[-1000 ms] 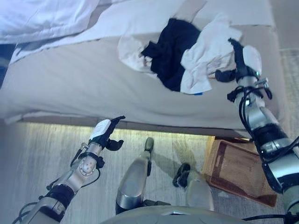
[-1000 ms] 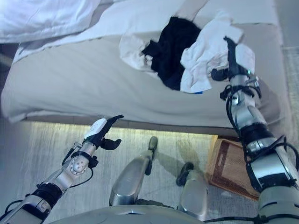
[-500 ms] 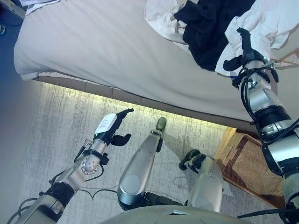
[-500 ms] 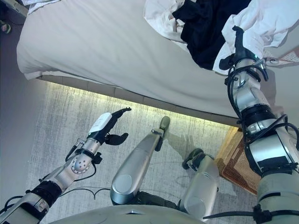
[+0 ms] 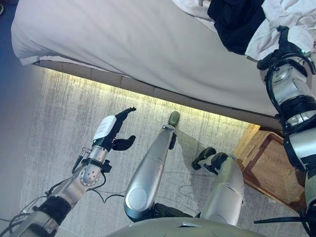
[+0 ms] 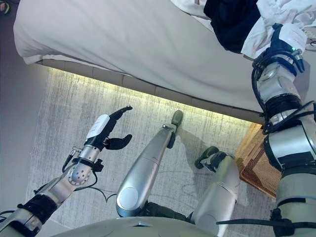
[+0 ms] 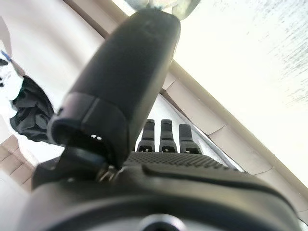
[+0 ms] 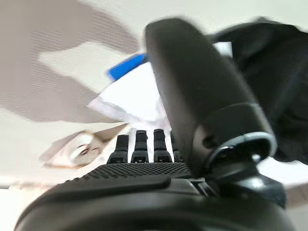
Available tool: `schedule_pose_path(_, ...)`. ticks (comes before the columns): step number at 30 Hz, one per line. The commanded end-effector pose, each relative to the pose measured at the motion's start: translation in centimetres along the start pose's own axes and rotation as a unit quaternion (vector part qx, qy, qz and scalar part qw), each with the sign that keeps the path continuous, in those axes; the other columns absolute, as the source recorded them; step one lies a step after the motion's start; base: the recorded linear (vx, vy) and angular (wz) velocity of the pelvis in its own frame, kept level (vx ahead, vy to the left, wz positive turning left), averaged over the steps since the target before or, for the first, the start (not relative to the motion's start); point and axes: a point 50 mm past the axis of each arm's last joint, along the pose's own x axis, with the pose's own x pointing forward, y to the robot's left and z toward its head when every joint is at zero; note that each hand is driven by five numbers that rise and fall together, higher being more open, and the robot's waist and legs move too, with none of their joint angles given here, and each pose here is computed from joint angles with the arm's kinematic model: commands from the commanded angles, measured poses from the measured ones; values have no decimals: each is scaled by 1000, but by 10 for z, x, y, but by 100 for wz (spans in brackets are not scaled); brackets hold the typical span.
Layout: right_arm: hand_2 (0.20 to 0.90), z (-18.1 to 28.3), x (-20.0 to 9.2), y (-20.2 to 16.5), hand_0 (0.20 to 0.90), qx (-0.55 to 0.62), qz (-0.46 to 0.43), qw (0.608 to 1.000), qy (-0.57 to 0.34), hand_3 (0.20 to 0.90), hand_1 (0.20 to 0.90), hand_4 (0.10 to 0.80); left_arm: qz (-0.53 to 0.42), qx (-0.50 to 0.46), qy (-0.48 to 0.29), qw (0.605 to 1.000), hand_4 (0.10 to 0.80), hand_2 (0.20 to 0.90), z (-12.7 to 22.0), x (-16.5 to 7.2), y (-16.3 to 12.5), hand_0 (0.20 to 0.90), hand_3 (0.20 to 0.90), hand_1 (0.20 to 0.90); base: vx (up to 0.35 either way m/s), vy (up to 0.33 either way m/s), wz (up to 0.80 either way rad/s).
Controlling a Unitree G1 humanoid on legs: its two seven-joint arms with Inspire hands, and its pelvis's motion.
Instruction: Pick up the clothes from the bed and place them into the basket
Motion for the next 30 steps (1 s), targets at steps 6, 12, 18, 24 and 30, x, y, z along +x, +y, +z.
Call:
schedule_pose_path(6, 300, -13, 17, -106, 300, -25, -142, 990, 0, 200, 300, 100, 84, -9, -54, 995, 800, 900, 15, 0, 40, 900, 900, 900, -10, -39, -1)
schedule_pose_path(12, 300, -20, 17, -113, 300, -11, -151, 988, -3, 200, 300, 100, 83, -10, -52, 995, 800, 900, 11, -5, 43, 900, 900, 900, 0, 0, 0)
schedule_pose_path(18, 300, -28, 17, -111, 300, -11, -139, 990, -5, 200, 300, 100, 70, -5, -50, 996, 800, 900, 8, -8, 45, 900, 900, 900, 8, -10, -1)
schedule_pose_path(24, 300, -44, 16, -106, 300, 0, -135, 991, 7, 200, 300, 100, 58, 2, -42, 997, 800, 900, 6, -10, 44, 900, 900, 900, 41, -9, -1)
schedule_pose_path(30, 900, -50, 16, -99, 900, -8, -126, 992, 14, 900, 900, 800, 75, 11, -21, 997, 800, 900, -3, -10, 42, 900, 900, 900, -5, 13, 0)
